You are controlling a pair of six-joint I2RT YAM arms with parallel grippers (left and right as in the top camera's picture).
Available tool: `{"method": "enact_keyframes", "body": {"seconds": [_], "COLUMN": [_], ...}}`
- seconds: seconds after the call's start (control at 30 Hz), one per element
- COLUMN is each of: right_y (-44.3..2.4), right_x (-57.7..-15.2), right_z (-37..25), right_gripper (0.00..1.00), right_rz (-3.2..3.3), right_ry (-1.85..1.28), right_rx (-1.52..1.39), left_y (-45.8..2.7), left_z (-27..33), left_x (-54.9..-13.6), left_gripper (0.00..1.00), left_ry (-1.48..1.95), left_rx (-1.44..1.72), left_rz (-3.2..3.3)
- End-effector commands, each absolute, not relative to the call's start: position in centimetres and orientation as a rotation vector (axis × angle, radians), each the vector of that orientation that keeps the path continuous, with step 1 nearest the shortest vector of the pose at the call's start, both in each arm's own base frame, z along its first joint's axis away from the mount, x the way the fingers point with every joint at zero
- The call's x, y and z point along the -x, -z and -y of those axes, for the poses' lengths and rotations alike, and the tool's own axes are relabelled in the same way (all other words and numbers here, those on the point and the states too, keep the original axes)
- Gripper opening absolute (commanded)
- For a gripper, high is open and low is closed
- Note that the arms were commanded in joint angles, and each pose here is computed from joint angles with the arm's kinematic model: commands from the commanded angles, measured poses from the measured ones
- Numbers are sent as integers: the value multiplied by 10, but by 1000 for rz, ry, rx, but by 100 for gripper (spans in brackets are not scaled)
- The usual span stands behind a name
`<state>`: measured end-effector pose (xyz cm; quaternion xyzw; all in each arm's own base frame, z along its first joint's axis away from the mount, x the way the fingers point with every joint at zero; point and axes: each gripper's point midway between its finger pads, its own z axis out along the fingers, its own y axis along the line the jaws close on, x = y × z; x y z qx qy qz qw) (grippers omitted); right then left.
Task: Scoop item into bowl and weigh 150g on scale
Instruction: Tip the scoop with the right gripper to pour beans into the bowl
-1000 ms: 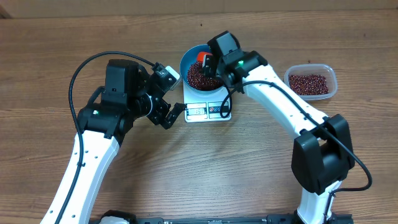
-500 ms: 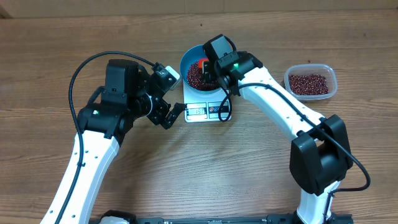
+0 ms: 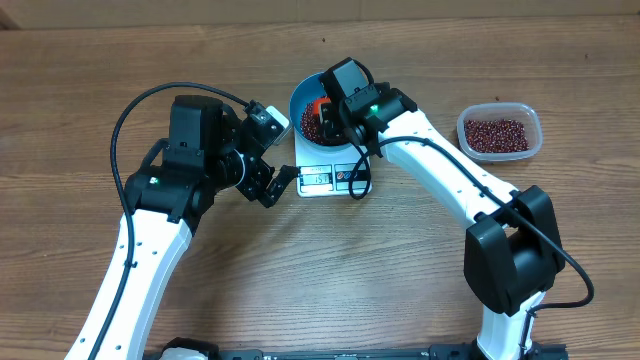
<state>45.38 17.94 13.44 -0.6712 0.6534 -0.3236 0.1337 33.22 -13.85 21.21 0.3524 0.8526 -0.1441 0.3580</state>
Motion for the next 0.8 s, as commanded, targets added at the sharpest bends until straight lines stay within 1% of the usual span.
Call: {"method": "enact_keyframes", "body": {"seconds": [0.0, 0.07, 0.47, 0.63, 0.77], "right_y": [-131, -132, -132, -137, -156], "right_x": [-455, -455, -455, -458, -459], "right_z": [-183, -183, -184, -192, -209], "right_gripper": [4, 4, 4, 4, 4], "right_rz": [-1892, -1855, -1852, -1977, -1950], "right_ry": [939, 954, 959, 852, 713], "right_rx": [1940, 1987, 1988, 1762, 1716], "left_y": [-213, -213, -213, -213, -213], "left_z": [136, 136, 136, 136, 136], "left_x": [-334, -334, -334, -334, -334], "left_gripper": [100, 100, 99, 100, 99], "left_ry": [373, 373, 373, 373, 373], "left_rx": [-892, -892, -892, -892, -891], "left_rz": [-2204, -2205, -2204, -2204, -2205]}}
